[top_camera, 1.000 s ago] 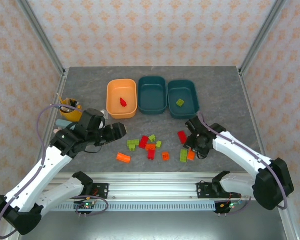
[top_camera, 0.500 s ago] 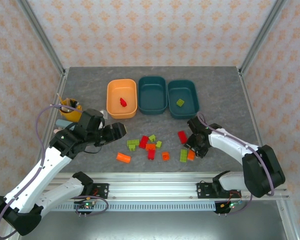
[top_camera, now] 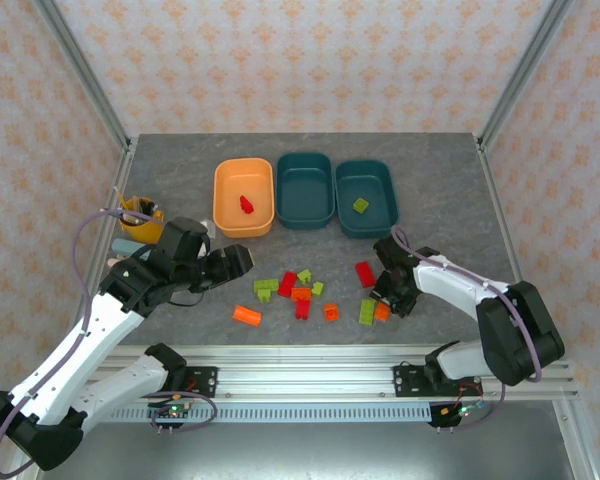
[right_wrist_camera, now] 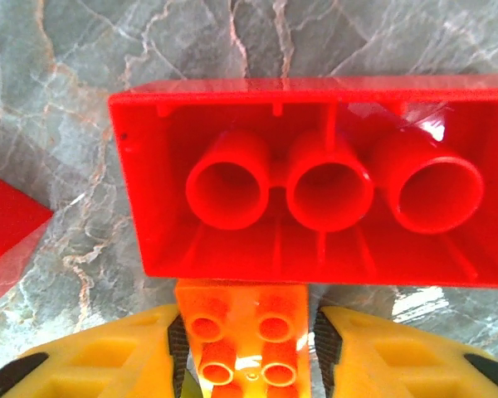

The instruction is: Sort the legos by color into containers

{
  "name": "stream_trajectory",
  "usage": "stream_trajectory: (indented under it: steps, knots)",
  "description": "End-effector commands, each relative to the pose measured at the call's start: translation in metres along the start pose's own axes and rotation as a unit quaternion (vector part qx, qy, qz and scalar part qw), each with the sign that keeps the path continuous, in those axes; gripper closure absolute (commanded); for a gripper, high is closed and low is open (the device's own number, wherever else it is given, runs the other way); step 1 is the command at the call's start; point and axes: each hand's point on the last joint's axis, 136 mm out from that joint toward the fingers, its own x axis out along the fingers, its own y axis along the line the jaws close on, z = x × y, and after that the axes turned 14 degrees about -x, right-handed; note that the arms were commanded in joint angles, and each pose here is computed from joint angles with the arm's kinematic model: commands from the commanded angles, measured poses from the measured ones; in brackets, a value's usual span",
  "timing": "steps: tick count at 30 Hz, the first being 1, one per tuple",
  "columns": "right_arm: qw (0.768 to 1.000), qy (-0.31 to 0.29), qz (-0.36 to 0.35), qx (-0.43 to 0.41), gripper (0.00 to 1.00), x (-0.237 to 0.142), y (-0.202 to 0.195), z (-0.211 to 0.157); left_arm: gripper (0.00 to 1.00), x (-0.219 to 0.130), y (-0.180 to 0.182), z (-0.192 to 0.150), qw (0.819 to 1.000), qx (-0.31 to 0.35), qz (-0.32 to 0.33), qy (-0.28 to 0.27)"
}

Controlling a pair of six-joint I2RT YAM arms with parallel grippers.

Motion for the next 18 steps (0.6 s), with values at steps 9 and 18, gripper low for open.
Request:
stream_trajectory:
  steps: [9, 18]
  knots:
    - [1.000, 0.012, 0.017, 0.021, 0.62, 0.030, 0.007, 0.000, 0.21, 0.004, -0.001, 0.000, 1.000, -0.007, -0.002, 0.003]
    - [0.999, -0.036, 0.024, 0.021, 0.66, 0.003, 0.013, 0.018, 0.21, 0.006, 0.001, 0.000, 1.000, -0.009, 0.000, 0.003]
